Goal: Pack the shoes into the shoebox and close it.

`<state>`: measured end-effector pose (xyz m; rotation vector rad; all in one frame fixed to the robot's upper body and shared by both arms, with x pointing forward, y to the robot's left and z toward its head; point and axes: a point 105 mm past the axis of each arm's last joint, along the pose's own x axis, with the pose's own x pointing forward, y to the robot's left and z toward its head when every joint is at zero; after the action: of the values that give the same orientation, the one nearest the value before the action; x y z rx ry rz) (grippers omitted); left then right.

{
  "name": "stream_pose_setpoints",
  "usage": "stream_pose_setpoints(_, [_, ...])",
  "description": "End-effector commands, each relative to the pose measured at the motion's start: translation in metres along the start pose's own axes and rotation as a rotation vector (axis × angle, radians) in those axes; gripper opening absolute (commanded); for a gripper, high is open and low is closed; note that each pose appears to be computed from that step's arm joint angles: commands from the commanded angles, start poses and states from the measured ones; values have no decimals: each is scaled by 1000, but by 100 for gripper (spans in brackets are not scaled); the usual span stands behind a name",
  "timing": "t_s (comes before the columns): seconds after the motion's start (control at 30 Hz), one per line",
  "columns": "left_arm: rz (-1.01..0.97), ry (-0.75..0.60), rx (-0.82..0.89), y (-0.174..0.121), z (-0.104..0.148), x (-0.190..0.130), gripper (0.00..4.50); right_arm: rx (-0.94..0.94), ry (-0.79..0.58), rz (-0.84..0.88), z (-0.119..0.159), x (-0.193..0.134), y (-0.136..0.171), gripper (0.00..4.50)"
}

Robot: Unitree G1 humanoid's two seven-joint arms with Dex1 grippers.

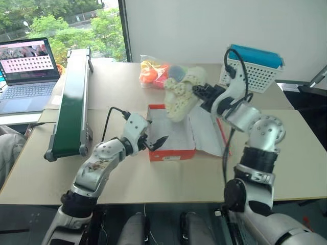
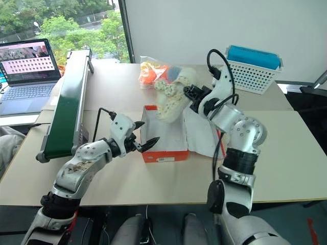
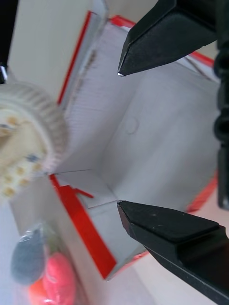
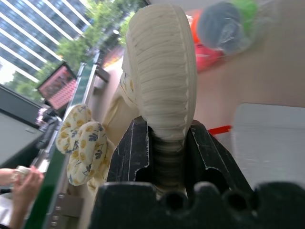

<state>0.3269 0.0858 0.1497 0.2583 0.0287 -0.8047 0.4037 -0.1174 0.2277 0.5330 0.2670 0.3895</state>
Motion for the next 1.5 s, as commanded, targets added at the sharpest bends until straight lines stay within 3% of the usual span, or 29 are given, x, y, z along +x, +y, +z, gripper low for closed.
stream_pose_setpoints(0.03, [-6,-39,68,2,10,-6,447,-90,130,16,2,2,9,49])
stream_pose_setpoints(0.17, [2,-41,72,3,9,-5,447,-121,274,-3,-14,5,3,49])
stream_pose_setpoints(0.33, [-1,-45,78,-6,7,-2,447,-280,463,-149,-56,9,-37,49])
stream_pose_setpoints(0.63, [10,-50,81,-8,10,-4,447,-506,532,-205,-83,27,-65,49])
stream_pose_setpoints(0.83, [20,-46,81,-7,10,-5,447,-502,528,-214,-88,32,-67,49])
stream_pose_setpoints(0.87, [21,-46,80,-7,9,-6,450,-498,519,-215,-87,33,-66,143])
stream_pose_setpoints(0.97, [19,-43,80,-7,9,-5,450,-538,498,-215,-82,35,-61,218])
stream_pose_setpoints(1.0, [17,-44,80,-8,9,-4,450,-561,484,-215,-78,35,-59,277])
stream_pose_setpoints(1.03, [15,-45,79,-8,10,-4,450,-566,469,-209,-74,35,-55,287])
stream_pose_setpoints(1.3, [44,-51,75,2,11,-3,450,-675,253,-274,-18,28,-35,287])
stream_pose_setpoints(1.5, [284,-103,-30,48,14,-13,450,-758,-27,-359,41,6,-24,287])
